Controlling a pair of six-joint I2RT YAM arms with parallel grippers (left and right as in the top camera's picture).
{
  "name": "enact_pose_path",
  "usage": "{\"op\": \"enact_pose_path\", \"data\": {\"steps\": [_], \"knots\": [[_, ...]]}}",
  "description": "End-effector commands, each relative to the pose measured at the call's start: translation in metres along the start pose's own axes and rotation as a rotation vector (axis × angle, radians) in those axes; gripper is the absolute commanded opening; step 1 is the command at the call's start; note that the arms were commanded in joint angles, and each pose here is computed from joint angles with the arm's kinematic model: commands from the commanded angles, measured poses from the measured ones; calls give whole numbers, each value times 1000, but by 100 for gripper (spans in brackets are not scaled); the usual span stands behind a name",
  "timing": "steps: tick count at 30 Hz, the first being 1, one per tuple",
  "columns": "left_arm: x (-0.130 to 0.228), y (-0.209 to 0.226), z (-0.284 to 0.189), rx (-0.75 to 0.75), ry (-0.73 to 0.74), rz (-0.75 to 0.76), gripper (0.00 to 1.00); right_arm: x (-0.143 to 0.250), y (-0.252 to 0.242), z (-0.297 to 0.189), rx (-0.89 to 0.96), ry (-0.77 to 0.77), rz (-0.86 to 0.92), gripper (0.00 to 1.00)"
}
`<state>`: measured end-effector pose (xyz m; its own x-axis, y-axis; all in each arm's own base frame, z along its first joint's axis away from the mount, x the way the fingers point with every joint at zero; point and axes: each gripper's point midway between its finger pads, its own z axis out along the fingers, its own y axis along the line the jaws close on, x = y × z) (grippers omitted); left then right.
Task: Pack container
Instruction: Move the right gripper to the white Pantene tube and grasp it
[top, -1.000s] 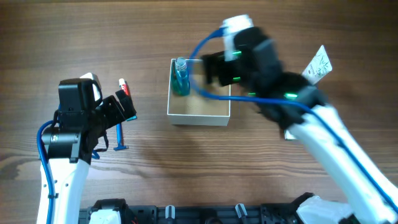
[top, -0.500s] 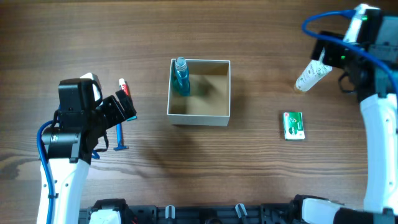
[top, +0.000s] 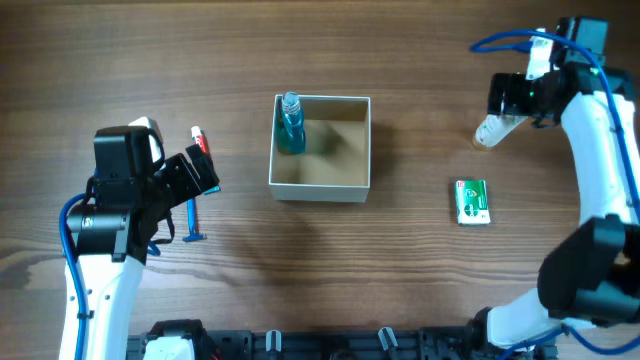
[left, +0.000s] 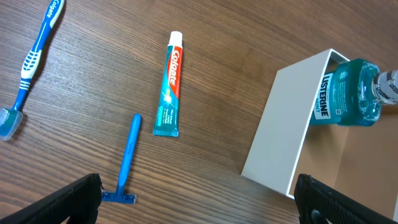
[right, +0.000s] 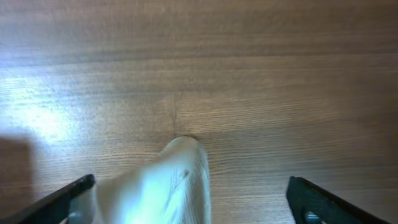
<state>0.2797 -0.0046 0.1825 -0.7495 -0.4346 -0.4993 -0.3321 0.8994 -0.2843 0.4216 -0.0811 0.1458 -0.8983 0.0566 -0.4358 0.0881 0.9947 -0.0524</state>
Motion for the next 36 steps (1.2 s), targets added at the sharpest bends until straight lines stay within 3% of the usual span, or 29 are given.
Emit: {"op": "enact_pose_path", "data": {"steps": [1,5,8,18,27,36], "knots": [[-3,-8,-4,35,-3,-3,100,2,5,9,-43,16,-2,82],[-3,-8,-4,35,-4,-4,100,2,5,9,-42,15,17,73],[-3,-8,-4,35,-4,-3,100,2,5,9,-42,17,17,60],[-3,-8,-4,35,-3,-3,100,2,5,8,-42,18,17,46],[-3,-8,-4,35,-4,-3,100,2,5,8,-42,18,17,24],[-3,-8,-4,35,-4,-3,100,2,5,8,-42,16,17,13]]}}
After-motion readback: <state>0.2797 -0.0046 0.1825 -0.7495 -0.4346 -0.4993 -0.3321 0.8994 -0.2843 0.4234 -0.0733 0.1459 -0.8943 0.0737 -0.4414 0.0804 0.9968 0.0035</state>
